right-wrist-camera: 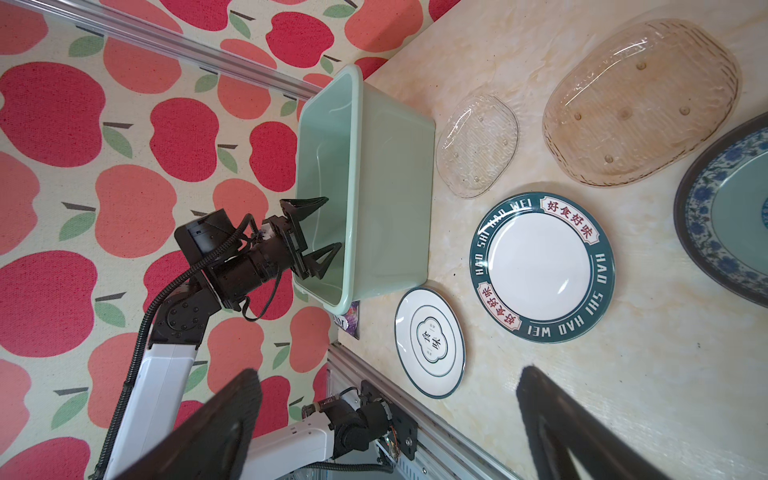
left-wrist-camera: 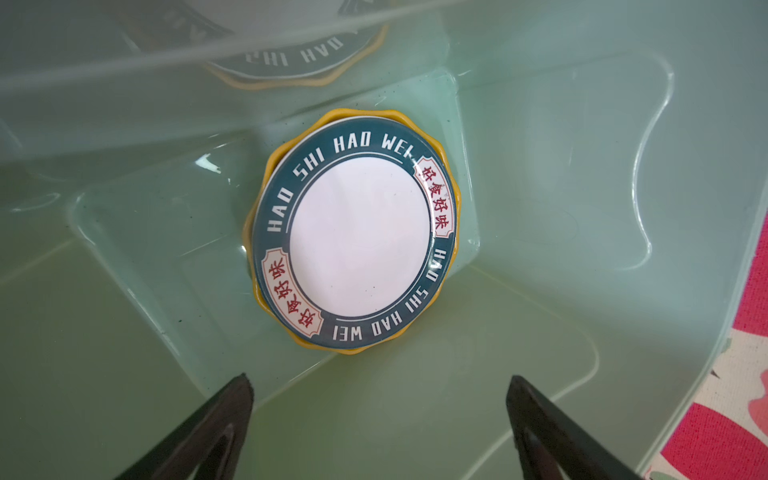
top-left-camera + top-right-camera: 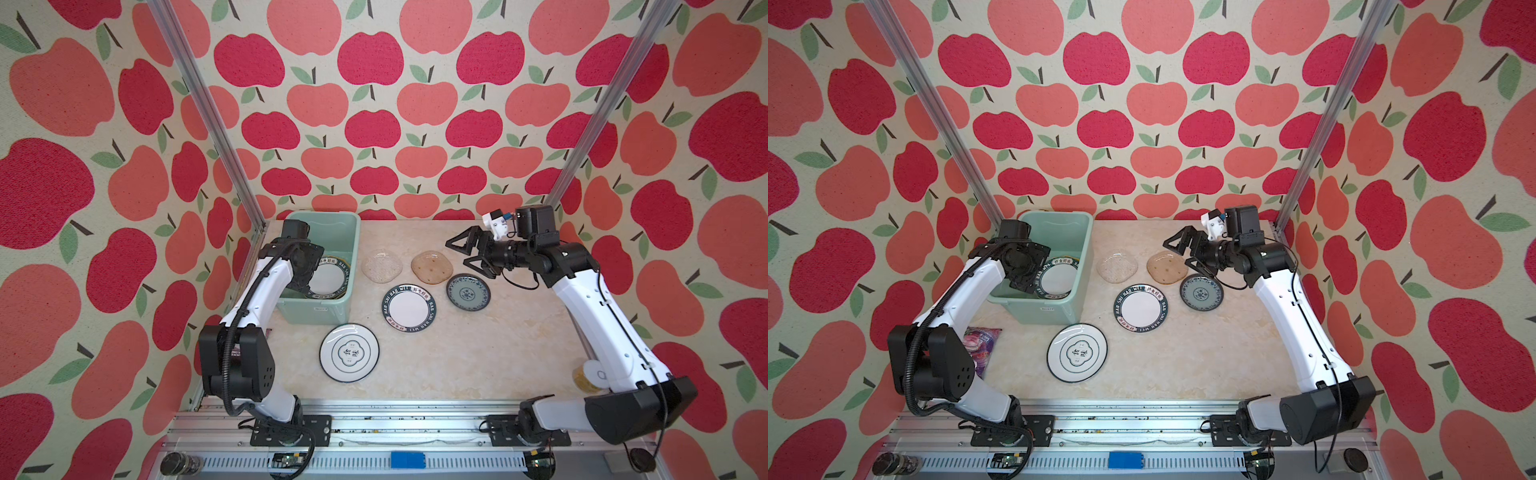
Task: Place the plates into the plastic bin on the countertop
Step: 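Open the left gripper to lay the green-rimmed plate flat in the bin, then raise the left gripper from the bin while the right moves toward the next green-rimmed plate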
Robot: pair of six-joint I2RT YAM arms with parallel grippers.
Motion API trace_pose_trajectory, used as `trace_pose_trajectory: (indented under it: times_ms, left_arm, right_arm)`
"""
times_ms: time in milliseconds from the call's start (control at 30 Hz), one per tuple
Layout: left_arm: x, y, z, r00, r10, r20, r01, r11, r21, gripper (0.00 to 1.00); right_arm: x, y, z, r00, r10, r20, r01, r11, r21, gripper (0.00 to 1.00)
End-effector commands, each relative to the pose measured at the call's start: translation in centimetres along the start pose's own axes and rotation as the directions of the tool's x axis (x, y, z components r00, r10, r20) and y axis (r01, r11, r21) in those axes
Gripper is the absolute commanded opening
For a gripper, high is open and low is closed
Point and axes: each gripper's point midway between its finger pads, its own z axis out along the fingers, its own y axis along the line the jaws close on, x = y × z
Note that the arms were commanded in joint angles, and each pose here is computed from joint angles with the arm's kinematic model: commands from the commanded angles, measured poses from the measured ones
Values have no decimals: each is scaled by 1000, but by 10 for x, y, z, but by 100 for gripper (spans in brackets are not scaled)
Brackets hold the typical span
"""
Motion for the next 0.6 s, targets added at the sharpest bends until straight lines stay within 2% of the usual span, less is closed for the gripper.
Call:
trace_pose_trajectory:
  times_ms: [0, 100, 200, 267, 367, 433, 533, 567]
  left_arm:
    - [-15, -18, -38, 981, 176, 87, -180, 983, 45, 97]
    - [-21, -45, -73, 904, 392, 171, -412, 905, 104, 96]
    - [-19, -63, -113, 761, 584, 282, -629, 771, 100, 94]
    - [-12, -71, -135, 648, 679, 345, -742, 665, 86, 94]
    - [11, -78, -160, 450, 795, 407, -882, 468, 63, 94]
    - [37, -82, -171, 293, 854, 429, -953, 296, 63, 94]
    - [84, -79, -180, 100, 899, 427, -994, 68, 89, 95]
    - [96, -76, -182, 55, 904, 425, -995, 14, 98, 96]
  right_arm:
    - [4, -8, -8, 1000, 26, 2, -26, 999, 42, 99]
    - [9, -17, -7, 999, 42, -13, -41, 996, 86, 99]
    - [16, -26, -5, 999, 39, -33, -34, 990, 136, 99]
    - [22, -32, -2, 998, 36, -54, -26, 985, 171, 99]
    - [35, -43, 8, 995, 25, -94, -3, 974, 227, 99]
    - [46, -51, 16, 992, 26, -124, 6, 969, 248, 99]
    - [61, -64, 28, 987, 33, -158, 12, 961, 275, 99]
    - [66, -69, 30, 985, 42, -165, 7, 959, 282, 99]
